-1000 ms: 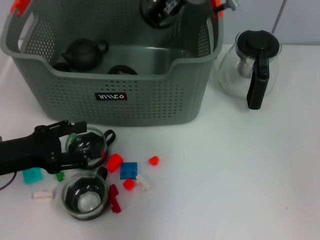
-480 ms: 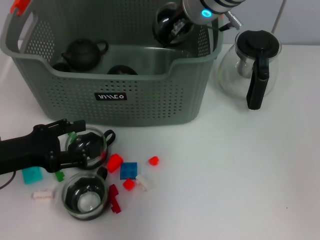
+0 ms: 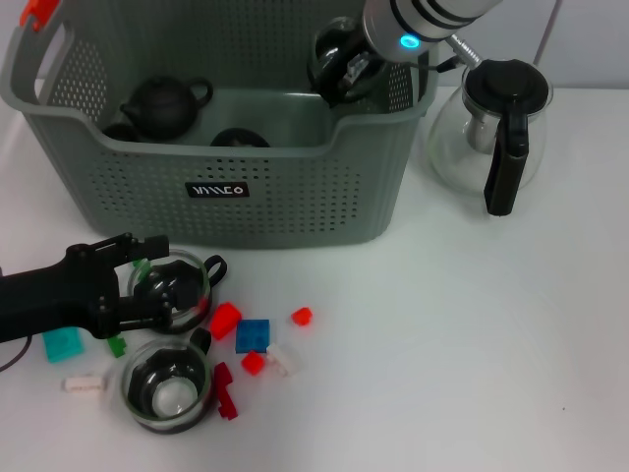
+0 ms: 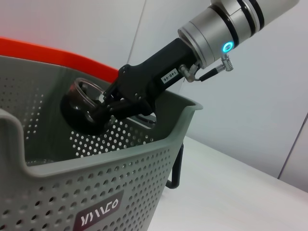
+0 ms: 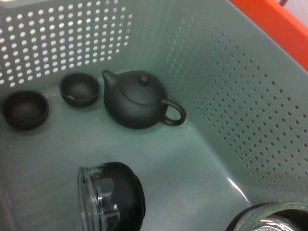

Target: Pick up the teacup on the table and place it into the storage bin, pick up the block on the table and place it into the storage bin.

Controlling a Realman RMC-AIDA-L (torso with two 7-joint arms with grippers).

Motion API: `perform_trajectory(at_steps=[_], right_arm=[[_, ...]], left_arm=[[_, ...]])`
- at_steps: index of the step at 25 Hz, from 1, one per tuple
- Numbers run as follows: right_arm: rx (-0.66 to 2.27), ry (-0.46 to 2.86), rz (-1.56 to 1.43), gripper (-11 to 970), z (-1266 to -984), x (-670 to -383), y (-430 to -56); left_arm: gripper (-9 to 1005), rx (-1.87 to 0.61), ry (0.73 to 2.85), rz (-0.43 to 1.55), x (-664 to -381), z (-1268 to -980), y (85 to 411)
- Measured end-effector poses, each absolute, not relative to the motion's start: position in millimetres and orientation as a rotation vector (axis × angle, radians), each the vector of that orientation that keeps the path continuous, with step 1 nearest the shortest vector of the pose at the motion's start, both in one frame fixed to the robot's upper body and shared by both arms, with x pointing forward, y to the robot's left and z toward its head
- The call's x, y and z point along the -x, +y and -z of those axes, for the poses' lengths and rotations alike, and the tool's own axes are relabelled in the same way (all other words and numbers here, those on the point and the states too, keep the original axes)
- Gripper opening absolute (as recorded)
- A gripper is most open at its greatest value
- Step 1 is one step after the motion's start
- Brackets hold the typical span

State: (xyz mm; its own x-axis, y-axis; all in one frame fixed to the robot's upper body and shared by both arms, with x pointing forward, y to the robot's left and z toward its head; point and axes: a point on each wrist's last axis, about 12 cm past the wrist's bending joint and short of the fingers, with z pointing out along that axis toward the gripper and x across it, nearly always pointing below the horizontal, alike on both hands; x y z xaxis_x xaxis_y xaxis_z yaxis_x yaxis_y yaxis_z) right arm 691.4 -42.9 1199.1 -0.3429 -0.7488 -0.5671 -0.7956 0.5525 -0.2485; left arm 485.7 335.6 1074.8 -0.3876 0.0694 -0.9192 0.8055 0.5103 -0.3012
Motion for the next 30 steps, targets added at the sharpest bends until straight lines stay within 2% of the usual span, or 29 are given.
perform_trajectory(at_steps=[15,19,23,26,28,30], right_arm=[[1.298,2.129,-0.061,56,-1196,-688,-40],[1.295,2.128,-0.057,154,-1196,-689,-41],[1.272,2.129,-0.085,252,-1208,-689,-40],[1.263,2.121,-0.140,399,-1233,-686,-41],[1.237,2.095,-0.212,497,-1261,-680,-48],[1.198,2.072,-0.283,557,-1283,-675,-58]], left_arm=[[899,-0.733,1.800,0.967,-486,-1075,335],[897,-0.733,1.800,0.967,-486,-1075,335],[895,-0.733,1.801,0.968,-486,-1075,336],[893,-0.730,1.803,0.969,-486,-1075,336],[892,-0.729,1.802,0.971,-485,-1075,336],[890,-0.728,1.801,0.974,-485,-1075,336]])
